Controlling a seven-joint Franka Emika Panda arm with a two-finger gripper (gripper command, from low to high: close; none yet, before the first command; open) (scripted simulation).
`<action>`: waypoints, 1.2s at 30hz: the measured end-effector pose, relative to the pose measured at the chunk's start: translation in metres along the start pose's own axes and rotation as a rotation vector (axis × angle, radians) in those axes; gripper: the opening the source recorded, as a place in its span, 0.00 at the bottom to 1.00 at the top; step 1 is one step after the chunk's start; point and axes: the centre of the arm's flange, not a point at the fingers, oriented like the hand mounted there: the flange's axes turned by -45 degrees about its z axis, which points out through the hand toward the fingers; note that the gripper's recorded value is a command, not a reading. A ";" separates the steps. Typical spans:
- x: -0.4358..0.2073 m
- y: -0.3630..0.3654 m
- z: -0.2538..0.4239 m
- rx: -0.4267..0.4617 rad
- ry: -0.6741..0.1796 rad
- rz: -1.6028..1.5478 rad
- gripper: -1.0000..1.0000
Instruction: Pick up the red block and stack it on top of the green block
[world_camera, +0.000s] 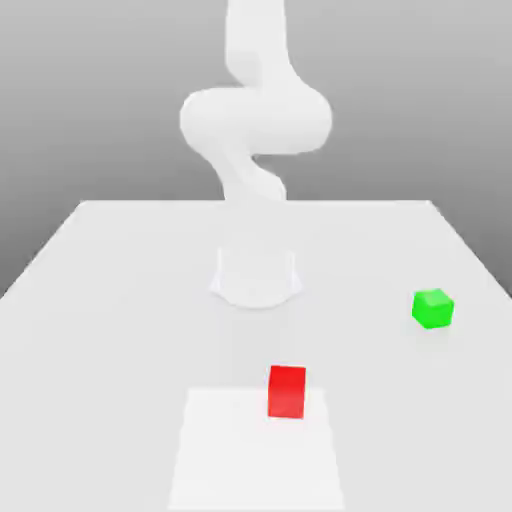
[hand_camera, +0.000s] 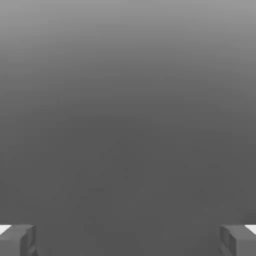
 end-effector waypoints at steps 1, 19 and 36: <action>-0.008 -0.002 0.026 0.002 -0.038 0.006 0.50; -0.331 -0.026 0.328 -0.056 -0.707 0.085 0.50; -0.349 -0.027 0.342 -0.058 -0.720 0.084 0.00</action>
